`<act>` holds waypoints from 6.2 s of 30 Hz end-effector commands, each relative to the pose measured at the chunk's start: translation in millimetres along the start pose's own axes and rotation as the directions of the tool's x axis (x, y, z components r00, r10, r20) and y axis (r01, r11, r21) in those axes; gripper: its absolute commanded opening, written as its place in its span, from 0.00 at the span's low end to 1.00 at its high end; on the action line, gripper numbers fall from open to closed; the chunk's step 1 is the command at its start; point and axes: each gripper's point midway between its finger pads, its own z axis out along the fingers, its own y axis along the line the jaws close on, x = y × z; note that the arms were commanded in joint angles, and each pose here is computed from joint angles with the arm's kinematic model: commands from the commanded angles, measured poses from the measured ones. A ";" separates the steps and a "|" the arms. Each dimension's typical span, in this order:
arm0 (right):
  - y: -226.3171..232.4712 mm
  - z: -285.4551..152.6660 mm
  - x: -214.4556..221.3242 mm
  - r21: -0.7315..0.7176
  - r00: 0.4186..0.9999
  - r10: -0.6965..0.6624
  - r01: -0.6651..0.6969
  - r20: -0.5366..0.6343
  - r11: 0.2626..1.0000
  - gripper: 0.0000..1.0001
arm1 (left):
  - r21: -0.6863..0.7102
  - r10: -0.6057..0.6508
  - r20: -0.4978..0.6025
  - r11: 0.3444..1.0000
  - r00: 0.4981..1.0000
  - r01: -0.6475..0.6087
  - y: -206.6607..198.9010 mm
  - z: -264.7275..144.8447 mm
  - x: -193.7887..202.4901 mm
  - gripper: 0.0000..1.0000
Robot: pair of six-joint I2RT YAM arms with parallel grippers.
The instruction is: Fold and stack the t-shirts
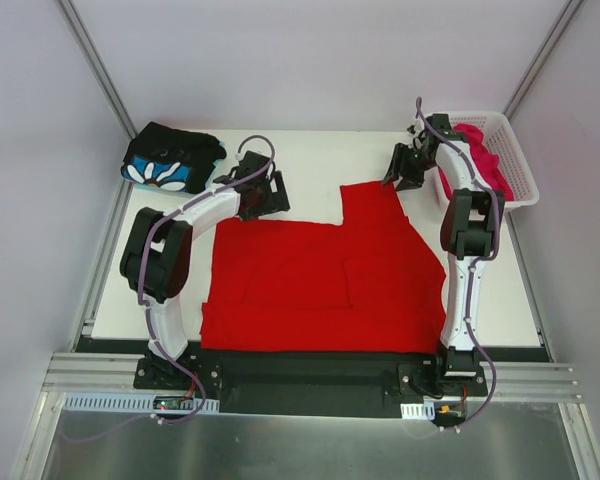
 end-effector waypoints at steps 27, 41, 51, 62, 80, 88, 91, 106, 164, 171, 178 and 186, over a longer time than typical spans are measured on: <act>-11.5 18.1 -47.6 -0.246 0.990 0.096 -0.068 0.100 0.967 0.59 | 0.108 -0.027 0.151 0.994 0.988 0.010 -25.2 -6.9 -45.4 0.88; -11.4 19.1 -29.3 -0.225 0.993 0.106 -0.091 0.055 0.970 0.58 | 0.106 -0.041 0.158 0.994 0.987 0.024 -21.3 -12.4 -45.9 0.89; -14.1 9.2 -36.6 -0.188 0.992 0.097 -0.080 0.080 0.979 0.57 | 0.105 -0.040 0.151 0.994 0.988 0.024 -19.1 -14.6 -41.8 0.89; -34.0 -9.2 -52.0 -0.090 0.987 0.059 -0.046 0.148 0.995 0.59 | 0.118 -0.046 0.147 0.993 0.988 0.029 -21.4 -14.4 -43.3 0.89; -30.8 -31.7 -83.1 -0.084 0.960 0.004 0.020 0.281 0.996 0.60 | 0.132 -0.052 0.141 0.991 0.989 0.033 -23.6 -15.8 -42.0 0.89; -41.6 -18.7 -78.8 -0.070 0.967 0.028 -0.010 0.255 0.998 0.60 | 0.131 -0.056 0.141 0.991 0.988 0.038 -24.2 -14.0 -42.9 0.89; -41.2 -10.9 -71.5 -0.090 0.972 0.053 -0.033 0.229 0.995 0.59 | 0.131 -0.059 0.140 0.991 0.988 0.040 -23.2 -14.4 -42.2 0.89; -28.4 9.0 -47.9 -0.156 0.979 0.171 -0.153 0.111 0.976 0.59 | 0.128 -0.079 0.133 0.990 0.988 0.061 -20.7 -8.9 -40.0 0.89; -22.8 -12.7 -65.9 0.197 0.956 -0.219 0.180 0.196 0.964 0.60 | 0.171 -0.116 0.114 0.981 0.987 0.096 -17.5 -12.6 -29.3 0.89; -15.8 -2.3 -60.7 0.095 0.976 -0.127 0.111 0.178 0.989 0.57 | 0.175 -0.117 0.107 0.980 0.987 0.097 -18.0 -11.6 -27.6 0.89; -19.8 4.3 -39.5 0.110 0.990 -0.094 0.082 0.107 0.991 0.56 | 0.180 -0.129 0.098 0.978 0.987 0.110 -17.9 -11.5 -25.6 0.89; -24.0 10.9 -25.7 0.108 0.997 -0.046 0.039 0.061 0.993 0.56 | 0.182 -0.139 0.091 0.976 0.986 0.121 -16.3 -12.3 -21.2 0.89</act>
